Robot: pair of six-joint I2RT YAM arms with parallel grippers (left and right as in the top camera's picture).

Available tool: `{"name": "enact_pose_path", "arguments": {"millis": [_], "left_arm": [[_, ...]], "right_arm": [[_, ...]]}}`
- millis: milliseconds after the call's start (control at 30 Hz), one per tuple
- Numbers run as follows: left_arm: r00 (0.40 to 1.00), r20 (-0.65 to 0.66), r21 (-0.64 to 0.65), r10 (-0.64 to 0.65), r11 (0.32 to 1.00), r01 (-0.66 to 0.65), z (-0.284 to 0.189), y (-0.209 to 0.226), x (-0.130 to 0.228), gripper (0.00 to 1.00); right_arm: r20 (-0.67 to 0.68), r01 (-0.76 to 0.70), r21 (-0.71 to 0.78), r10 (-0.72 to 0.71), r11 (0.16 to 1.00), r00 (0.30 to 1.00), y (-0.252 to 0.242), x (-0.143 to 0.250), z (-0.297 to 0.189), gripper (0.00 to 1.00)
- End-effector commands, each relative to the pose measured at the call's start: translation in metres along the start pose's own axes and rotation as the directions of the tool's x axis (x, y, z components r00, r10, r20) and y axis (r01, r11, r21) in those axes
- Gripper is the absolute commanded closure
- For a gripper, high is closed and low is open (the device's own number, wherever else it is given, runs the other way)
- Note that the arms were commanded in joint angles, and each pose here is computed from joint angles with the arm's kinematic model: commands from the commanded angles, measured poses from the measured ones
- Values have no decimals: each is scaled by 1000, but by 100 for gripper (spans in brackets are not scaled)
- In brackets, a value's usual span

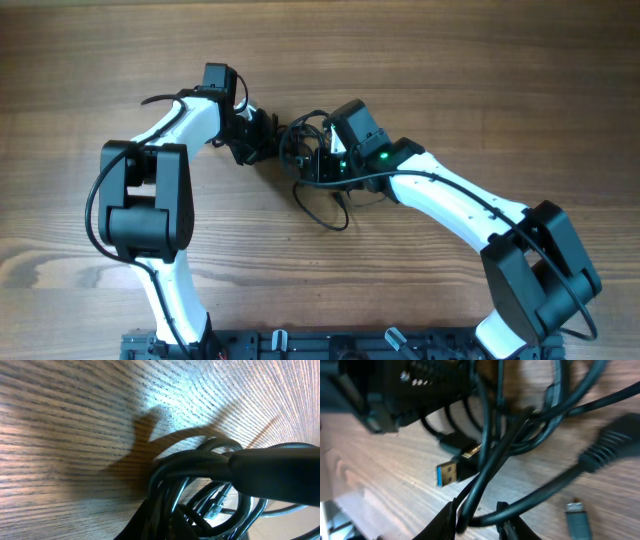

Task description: Untangle cables

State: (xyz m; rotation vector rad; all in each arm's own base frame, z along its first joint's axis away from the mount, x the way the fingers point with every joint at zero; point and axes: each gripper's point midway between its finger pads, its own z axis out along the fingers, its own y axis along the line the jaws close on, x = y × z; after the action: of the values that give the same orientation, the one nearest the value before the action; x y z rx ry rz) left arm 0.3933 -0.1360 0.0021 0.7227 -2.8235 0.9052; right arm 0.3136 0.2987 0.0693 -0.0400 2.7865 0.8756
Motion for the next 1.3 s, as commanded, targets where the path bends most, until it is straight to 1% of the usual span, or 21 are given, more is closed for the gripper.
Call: {"name": "enact_pose_path", "arguments": {"millis": [0, 100, 133, 167, 233, 300, 333, 367, 400, 500, 633, 700, 767, 833, 867, 933, 1000, 1067, 1133, 1267], "left_arm": [[998, 61, -99, -33, 994, 39, 2, 26, -14, 89], [998, 61, -99, -33, 994, 39, 2, 26, -14, 89], [998, 61, -99, -33, 994, 39, 2, 26, -14, 89], [998, 61, -99, -33, 994, 39, 2, 26, -14, 89], [998, 61, -99, -34, 994, 39, 2, 26, -14, 89], [998, 61, -99, -33, 994, 39, 2, 26, -14, 89], [998, 62, -98, -33, 994, 39, 2, 26, -14, 89], [998, 62, -98, -33, 994, 39, 2, 26, -14, 89], [997, 64, -97, -32, 995, 38, 2, 26, -14, 89], [997, 64, -97, -31, 995, 37, 2, 26, -14, 88], [997, 64, -97, -31, 995, 37, 2, 26, -15, 89], [997, 64, -97, -31, 995, 37, 2, 26, -14, 89], [997, 64, -97, -31, 995, 37, 2, 26, -14, 89], [997, 64, -97, -31, 995, 37, 2, 26, -14, 89], [997, 64, -97, -32, 995, 38, 2, 26, -14, 89], [997, 64, -97, -32, 995, 38, 2, 26, -14, 88], [997, 64, -97, -31, 995, 37, 2, 26, -14, 89], [997, 64, -97, -31, 995, 38, 2, 26, -15, 89], [997, 64, -97, -31, 995, 37, 1, 26, -15, 90], [998, 65, -97, -27, 995, 33, 1, 27, -16, 90]], "right_arm": [[62, -12, 72, 8, 997, 998, -11, -9, 0, 71], [61, -12, 70, 7, 998, 998, -11, -9, 0, 71], [38, -17, 75, 14, 997, 999, -13, -4, 0, 71], [-2, -27, 81, 27, 996, 1000, -15, 5, 0, 78], [-41, -15, 101, 19, 995, 999, -20, 13, -7, 80], [-29, 45, 61, -44, 997, 999, -10, 2, -20, 75], [-19, 70, -2, -70, 998, 997, 4, -5, -32, 72], [-4, 72, -32, -72, 997, 997, 11, -11, -40, 66], [20, 77, -38, -77, 996, 997, 13, -16, -45, 59], [80, 100, 40, -103, 994, 991, 0, -29, -45, 49], [93, 159, 60, -164, 986, 982, -7, -36, -31, 49], [59, 146, 79, -151, 986, 987, -18, -33, -13, 49], [27, 134, 96, -137, 986, 990, -28, -27, -2, 56], [10, 127, 106, -129, 986, 992, -32, -24, 2, 74], [8, 127, 107, -129, 986, 992, -33, -24, 2, 79], [12, 123, 107, -125, 987, 992, -33, -25, 2, 83], [15, 112, 109, -114, 988, 993, -35, -27, 1, 96], [8, 48, 78, -49, 996, 999, -36, -28, -1, 96], [-37, 18, -21, -19, 1000, 999, -28, -26, -6, 96], [-130, -35, -171, 13, 985, 991, -21, -20, -20, 96]]}}
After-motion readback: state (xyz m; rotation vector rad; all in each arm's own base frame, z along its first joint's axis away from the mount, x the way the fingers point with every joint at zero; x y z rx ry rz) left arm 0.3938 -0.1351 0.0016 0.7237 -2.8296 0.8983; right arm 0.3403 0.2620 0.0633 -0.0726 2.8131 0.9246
